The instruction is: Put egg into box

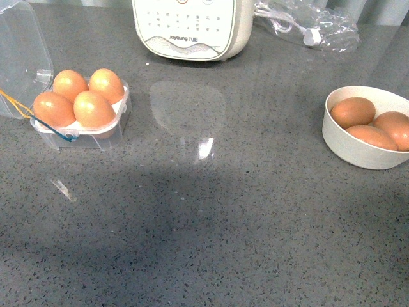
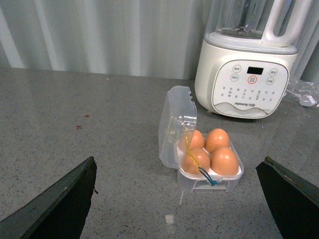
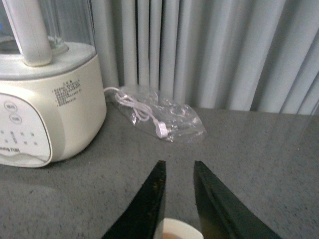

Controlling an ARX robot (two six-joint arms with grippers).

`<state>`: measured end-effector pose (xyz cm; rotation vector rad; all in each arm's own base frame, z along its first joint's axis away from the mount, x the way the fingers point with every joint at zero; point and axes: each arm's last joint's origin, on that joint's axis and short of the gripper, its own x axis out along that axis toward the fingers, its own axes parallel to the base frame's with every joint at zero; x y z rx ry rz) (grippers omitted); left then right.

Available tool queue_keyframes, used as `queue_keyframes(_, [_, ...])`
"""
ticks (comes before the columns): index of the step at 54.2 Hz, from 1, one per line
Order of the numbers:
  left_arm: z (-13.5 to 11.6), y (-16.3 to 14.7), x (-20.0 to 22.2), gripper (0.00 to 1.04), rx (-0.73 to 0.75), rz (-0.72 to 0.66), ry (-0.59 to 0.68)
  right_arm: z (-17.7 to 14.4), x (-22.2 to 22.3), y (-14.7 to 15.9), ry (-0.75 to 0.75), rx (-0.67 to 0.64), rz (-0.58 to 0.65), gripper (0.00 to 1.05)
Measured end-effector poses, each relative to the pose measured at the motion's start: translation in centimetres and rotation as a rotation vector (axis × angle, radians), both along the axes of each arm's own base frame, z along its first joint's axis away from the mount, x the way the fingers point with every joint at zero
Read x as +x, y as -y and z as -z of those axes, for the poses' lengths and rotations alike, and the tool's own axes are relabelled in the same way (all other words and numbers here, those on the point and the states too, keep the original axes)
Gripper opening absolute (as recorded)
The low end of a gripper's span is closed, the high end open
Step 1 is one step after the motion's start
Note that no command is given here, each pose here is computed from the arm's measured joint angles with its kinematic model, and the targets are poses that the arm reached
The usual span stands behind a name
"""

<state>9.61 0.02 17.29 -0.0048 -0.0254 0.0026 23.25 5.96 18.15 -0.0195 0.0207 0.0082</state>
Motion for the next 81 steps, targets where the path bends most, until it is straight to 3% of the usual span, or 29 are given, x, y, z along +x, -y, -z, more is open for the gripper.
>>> queue_keyframes(2, [0.0, 0.0, 0.0, 0.98, 0.000, 0.000, 0.000, 0.1, -0.6, 0.4, 0.003, 0.001, -0.005, 0.03])
queue_keyframes(49, [0.0, 0.0, 0.0, 0.98, 0.000, 0.000, 0.000, 2.0, -8.4, 5.8, 0.001, 0.008, 0.004, 0.03])
queue_keyframes(81, [0.0, 0.0, 0.0, 0.98, 0.000, 0.000, 0.000, 1.4, -11.1, 5.9, 0.025, 0.009, 0.006, 0.03])
